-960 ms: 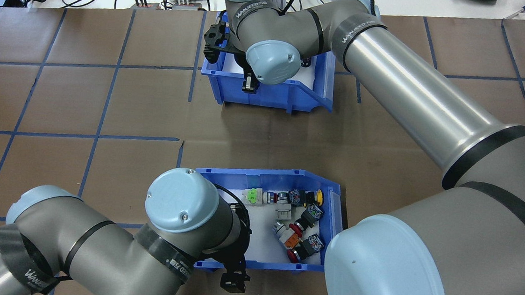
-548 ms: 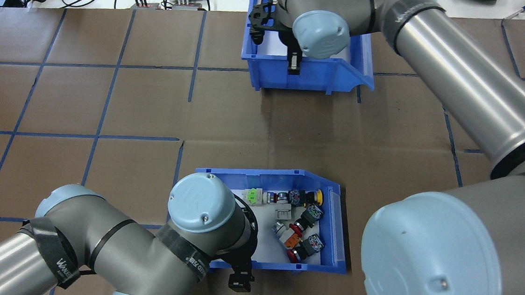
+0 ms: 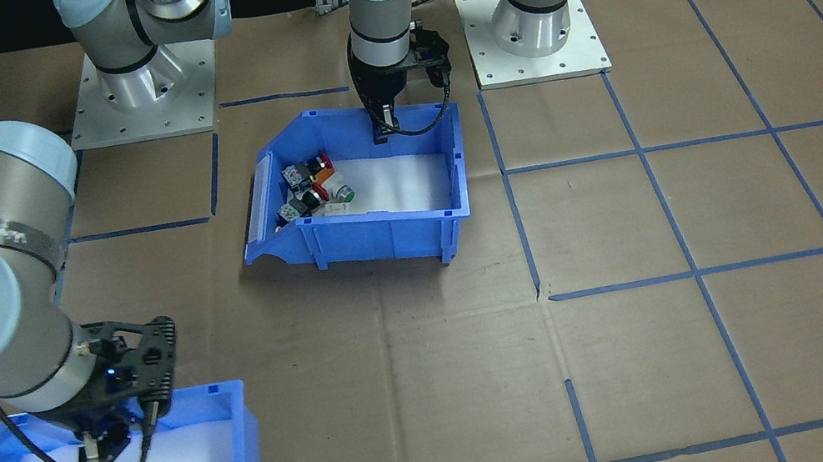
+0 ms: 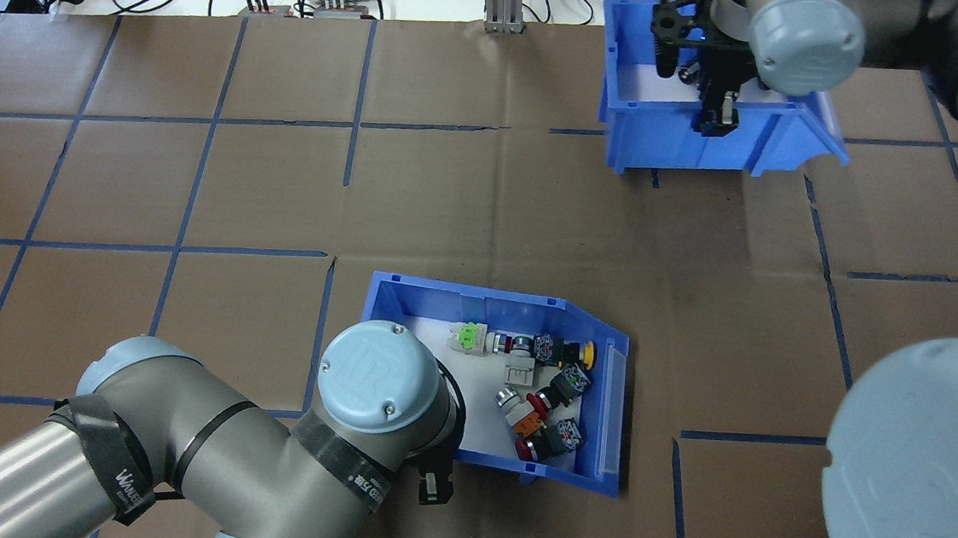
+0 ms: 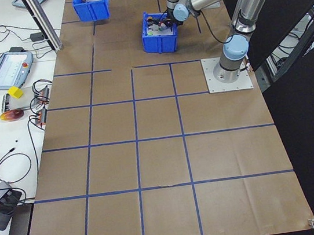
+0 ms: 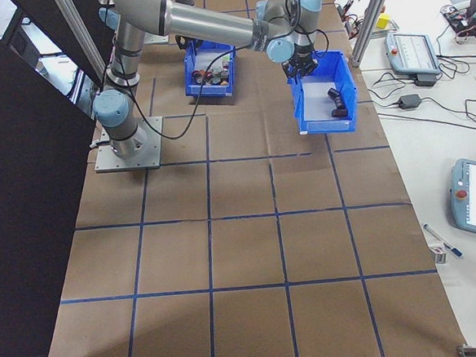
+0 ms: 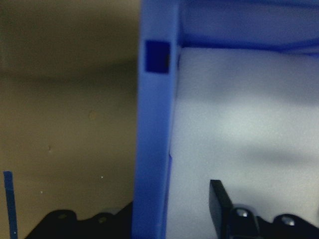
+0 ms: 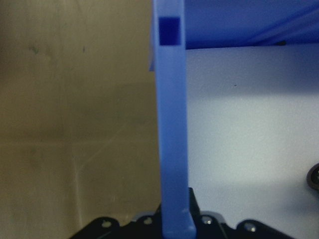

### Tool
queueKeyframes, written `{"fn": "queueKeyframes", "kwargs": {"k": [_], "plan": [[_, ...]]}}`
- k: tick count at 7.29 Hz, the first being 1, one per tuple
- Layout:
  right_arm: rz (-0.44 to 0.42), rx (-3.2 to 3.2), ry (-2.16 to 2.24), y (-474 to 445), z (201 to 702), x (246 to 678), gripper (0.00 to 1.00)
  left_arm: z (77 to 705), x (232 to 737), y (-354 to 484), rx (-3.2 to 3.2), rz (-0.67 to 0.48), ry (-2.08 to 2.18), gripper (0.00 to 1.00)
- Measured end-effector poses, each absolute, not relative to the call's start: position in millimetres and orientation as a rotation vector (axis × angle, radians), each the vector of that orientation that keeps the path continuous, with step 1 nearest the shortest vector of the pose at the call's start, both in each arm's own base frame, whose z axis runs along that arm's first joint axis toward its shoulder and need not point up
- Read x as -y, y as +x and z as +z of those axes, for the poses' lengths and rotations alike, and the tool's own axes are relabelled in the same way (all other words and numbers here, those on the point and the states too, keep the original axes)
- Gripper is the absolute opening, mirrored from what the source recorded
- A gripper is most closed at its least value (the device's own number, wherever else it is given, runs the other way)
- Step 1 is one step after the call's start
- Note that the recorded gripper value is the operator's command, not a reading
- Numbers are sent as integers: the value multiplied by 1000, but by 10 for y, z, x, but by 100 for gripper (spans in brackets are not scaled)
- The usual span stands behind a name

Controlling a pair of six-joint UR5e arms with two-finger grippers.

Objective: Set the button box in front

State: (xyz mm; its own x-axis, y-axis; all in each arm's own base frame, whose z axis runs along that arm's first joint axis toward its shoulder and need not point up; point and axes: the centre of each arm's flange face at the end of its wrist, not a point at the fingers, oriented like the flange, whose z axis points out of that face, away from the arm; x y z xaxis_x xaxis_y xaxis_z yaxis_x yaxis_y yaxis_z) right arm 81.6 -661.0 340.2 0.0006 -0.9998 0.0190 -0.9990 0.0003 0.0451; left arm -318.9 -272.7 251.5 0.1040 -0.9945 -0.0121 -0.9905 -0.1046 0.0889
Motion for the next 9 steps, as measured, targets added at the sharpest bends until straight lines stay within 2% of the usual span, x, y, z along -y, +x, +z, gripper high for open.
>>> {"fn": "queueKeyframes", "kwargs": {"k": [4,6,9], "plan": [[-40,2130,2265,-304,3545,5699,5,3077,3078,-3315,1962,-64,2200,0],[-1,2105,2231,-520,3450,5399,5,3283,3588,-3234,1937,-58,2160,0],[72,2130,2205,-523,3394,5339,5,3379,4622,-3249,1911,-196,2052,0]]}}
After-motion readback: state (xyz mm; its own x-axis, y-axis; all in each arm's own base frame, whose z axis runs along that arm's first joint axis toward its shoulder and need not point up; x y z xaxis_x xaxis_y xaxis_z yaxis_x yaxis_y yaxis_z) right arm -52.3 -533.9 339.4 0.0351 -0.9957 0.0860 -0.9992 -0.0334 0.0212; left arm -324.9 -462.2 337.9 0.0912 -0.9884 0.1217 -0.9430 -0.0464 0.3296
